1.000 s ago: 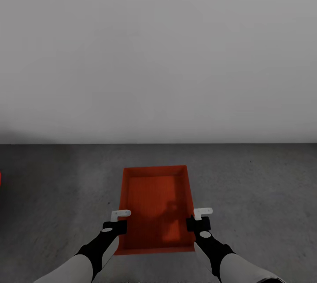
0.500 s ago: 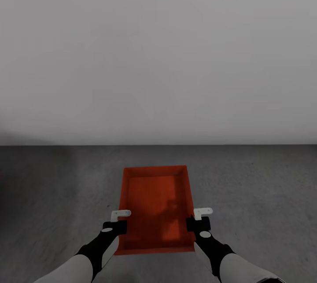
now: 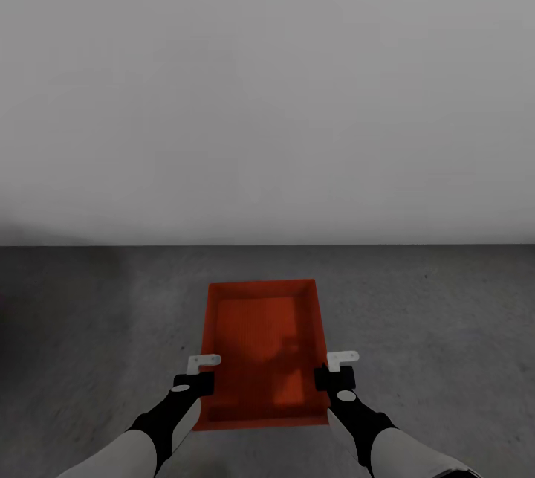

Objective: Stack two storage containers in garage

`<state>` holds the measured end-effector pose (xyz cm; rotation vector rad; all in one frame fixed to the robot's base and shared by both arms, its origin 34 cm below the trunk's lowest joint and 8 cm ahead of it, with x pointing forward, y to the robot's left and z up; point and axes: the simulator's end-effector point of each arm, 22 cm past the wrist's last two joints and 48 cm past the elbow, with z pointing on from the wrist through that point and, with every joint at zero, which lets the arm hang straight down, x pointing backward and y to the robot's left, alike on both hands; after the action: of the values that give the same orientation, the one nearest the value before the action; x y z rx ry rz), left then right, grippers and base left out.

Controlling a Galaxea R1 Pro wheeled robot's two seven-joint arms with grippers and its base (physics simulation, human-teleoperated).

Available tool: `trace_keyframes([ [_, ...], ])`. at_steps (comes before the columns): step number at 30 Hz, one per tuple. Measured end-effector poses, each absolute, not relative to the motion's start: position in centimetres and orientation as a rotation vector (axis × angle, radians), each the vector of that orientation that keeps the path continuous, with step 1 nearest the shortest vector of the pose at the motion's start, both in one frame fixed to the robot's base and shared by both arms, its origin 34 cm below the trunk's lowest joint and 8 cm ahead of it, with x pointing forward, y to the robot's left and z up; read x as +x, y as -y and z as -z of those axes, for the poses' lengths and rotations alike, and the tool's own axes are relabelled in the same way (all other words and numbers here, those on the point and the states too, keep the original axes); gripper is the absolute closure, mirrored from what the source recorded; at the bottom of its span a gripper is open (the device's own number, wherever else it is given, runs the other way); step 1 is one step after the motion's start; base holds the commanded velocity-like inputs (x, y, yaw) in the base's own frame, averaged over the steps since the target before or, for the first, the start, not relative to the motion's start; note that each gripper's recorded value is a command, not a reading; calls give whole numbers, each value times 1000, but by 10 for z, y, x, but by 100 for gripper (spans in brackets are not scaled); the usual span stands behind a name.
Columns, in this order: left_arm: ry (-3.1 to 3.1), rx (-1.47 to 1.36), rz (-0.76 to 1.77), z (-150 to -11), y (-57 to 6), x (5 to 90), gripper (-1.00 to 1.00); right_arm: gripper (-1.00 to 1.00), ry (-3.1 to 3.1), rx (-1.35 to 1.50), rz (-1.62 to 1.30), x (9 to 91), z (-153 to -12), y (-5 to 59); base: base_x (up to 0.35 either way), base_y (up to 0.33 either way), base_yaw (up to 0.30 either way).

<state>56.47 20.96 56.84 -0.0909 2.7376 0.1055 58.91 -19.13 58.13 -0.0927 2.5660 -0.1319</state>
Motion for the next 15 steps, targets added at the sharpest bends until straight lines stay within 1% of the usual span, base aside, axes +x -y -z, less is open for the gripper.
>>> trace_keyframes([
  [8, -2737, -91, -105, -569, -210, 565, 100, 100, -2565, -93, 132, 589, -581, 191, 12, 0, 0],
  [15, -2737, -91, -105, -569, -210, 565, 100, 100, -2565, -93, 132, 589, -582, 191, 146, 0, 0],
])
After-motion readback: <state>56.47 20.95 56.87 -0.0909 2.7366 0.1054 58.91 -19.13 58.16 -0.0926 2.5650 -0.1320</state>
